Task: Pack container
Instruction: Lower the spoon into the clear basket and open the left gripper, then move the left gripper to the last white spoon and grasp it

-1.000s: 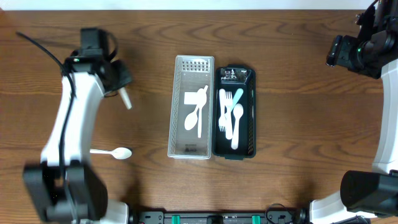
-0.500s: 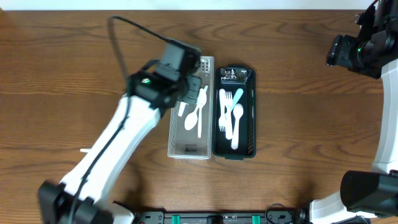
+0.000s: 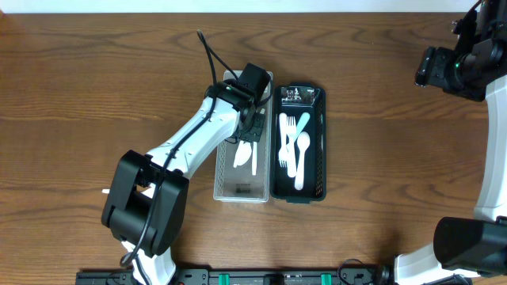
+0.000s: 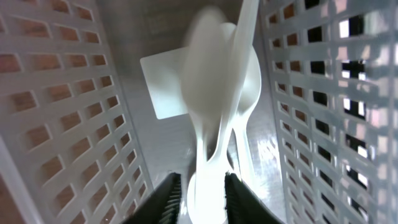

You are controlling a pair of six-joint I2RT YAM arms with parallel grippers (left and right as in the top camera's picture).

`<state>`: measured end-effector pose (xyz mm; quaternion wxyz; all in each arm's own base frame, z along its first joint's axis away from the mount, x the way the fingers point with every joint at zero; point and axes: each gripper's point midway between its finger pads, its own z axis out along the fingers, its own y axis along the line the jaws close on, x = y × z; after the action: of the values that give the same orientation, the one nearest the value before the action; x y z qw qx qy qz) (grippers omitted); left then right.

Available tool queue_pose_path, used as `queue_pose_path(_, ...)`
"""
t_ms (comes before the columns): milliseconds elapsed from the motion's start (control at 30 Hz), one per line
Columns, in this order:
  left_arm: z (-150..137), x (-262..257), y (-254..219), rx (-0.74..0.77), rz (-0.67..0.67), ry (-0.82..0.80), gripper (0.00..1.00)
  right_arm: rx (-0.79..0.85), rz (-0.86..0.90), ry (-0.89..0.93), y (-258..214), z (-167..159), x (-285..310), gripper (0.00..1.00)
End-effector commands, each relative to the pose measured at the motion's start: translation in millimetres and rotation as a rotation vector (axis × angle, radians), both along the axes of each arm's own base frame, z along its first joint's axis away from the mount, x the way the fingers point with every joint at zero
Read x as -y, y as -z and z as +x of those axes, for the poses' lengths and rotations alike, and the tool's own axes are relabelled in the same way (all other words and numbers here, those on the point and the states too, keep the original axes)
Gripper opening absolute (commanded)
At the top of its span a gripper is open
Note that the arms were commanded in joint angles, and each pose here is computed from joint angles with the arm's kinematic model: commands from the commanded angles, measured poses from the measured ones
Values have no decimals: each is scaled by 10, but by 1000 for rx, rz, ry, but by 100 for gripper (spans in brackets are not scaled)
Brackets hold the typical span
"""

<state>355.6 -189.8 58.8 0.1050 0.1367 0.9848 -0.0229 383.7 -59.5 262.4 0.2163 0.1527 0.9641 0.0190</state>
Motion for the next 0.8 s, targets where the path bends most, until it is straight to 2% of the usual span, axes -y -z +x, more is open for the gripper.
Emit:
queue_pose_path(0, 11, -27, -83, 14, -5, -13, 32, -19, -15, -7, 50, -8, 14, 78)
queue_pose_path(100, 38, -31, -306, 52, -1, 35, 46, -19, -18, -13, 49, -7, 15, 78)
queue_pose_path(167, 59, -42, -595, 103, -6, 62, 48, -19, -18, -13, 49, -7, 15, 78)
queue_pose_path(300, 128, -258, -1274, 271, 20, 13, 61, -19, -18, -13, 51, -8, 15, 78)
queue_pose_path(333, 143, -367, -1459, 325, 23, -31, 67, -19, -18, -13, 49, -7, 15, 78)
queue_pose_path(433, 130, -878, -1873, 434, 9, -315, 73, -19, -17, -12, 50, -8, 14, 78)
queue_pose_path(467, 83, -1120, -1950, 446, 3, -459, 73, -19, -17, -12, 49, -7, 14, 78)
queue_pose_path(500, -14, -1431, -1990, 443, -7, -669, 73, -19, -17, -13, 50, -7, 13, 78)
queue_pose_path(533, -134, -1684, -1981, 419, -28, -864, 77, -19, -17, -13, 50, -7, 13, 78)
queue_pose_path(600, -411, -2123, -1877, 340, -75, -1258, 94, -19, -17, -13, 50, -7, 13, 78)
queue_pose_path(633, -534, -2281, -1810, 299, -85, -1411, 100, -19, -17, -13, 50, -7, 13, 78)
queue_pose_path(700, -712, -2520, -1668, 229, -96, -1626, 98, -19, -17, -13, 49, -7, 13, 78)
queue_pose_path(767, -810, -2692, -1508, 168, -115, -1747, 98, -19, -17, -13, 50, -6, 13, 78)
